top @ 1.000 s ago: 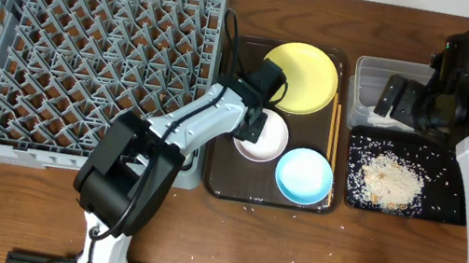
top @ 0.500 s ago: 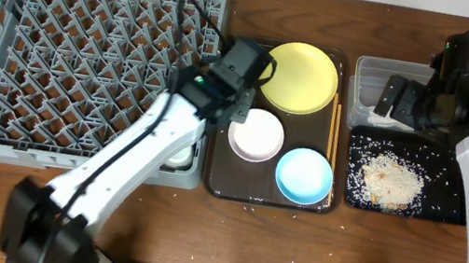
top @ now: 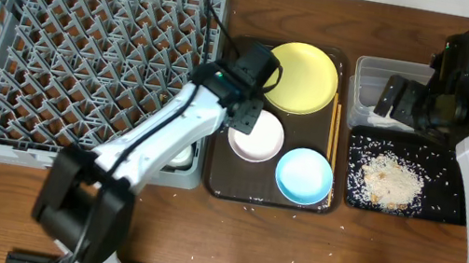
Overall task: Sort waste into correct bins and load items into the dishwasher
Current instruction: 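Grasp the pink bowl rim with the left gripper and lift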
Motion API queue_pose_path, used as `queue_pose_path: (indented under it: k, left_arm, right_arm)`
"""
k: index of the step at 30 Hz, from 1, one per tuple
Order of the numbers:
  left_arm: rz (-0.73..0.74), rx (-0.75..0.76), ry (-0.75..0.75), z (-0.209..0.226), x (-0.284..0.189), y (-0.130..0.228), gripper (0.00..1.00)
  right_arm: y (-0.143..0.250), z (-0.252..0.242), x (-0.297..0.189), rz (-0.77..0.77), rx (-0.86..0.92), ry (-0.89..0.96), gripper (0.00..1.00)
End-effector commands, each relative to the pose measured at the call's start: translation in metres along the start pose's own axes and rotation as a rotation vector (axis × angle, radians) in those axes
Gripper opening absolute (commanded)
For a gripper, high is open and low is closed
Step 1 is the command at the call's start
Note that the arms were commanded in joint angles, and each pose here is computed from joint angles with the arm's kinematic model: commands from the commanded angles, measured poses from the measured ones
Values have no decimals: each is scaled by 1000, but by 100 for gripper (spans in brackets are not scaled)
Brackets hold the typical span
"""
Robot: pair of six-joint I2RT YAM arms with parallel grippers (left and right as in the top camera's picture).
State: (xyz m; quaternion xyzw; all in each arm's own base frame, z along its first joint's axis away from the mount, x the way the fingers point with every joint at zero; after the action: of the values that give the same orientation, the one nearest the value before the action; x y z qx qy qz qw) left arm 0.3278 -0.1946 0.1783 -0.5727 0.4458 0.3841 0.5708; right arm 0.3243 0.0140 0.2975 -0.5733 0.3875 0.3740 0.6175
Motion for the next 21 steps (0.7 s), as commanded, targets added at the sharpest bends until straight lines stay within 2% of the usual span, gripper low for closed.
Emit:
queue_pose_path:
  k: [1, 8, 12, 15, 17, 18, 19, 21]
  left_arm:
    - [73, 35, 18, -4, 24, 5, 57]
    - [153, 45, 14, -7, 60, 12, 58]
    - [238, 45, 98, -15, 76, 21, 51]
    - [249, 43, 95, -14, 80, 22, 43]
    - [250, 40, 98, -14, 80, 22, 25]
    - [254, 37, 106, -14, 80, 22, 19]
    - [260, 30, 119, -13, 80, 21, 8]
    - [271, 15, 142, -11, 80, 20, 8]
  right_arm:
    - [1, -2, 3, 11, -8, 13, 99]
    - [1, -2, 3, 12, -8, 13, 99]
    - [1, -2, 3, 12, -8, 13, 99]
    - [1, -2, 3, 11, -8, 13, 99]
    - [1, -2, 3, 11, -8, 13, 99]
    - [1, -2, 3, 11, -8, 13, 99]
    - [1, -2, 3, 11, -8, 13, 99]
    - [1, -2, 3, 11, -8, 13, 99]
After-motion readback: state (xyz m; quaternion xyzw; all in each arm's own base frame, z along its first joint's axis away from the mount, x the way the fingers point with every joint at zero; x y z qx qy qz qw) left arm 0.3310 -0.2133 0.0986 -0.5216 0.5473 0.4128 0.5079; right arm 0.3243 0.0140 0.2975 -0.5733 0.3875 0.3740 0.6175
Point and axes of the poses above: each gripper's point midway between its finger pads, its own x axis out along the fingers, its own z axis along the line the jaws close on, y = z × x, the point moved 9 cm from there along -x, back along the fingers, and after that the axes turned 14 degrees about -x, right-handed, at the moved point
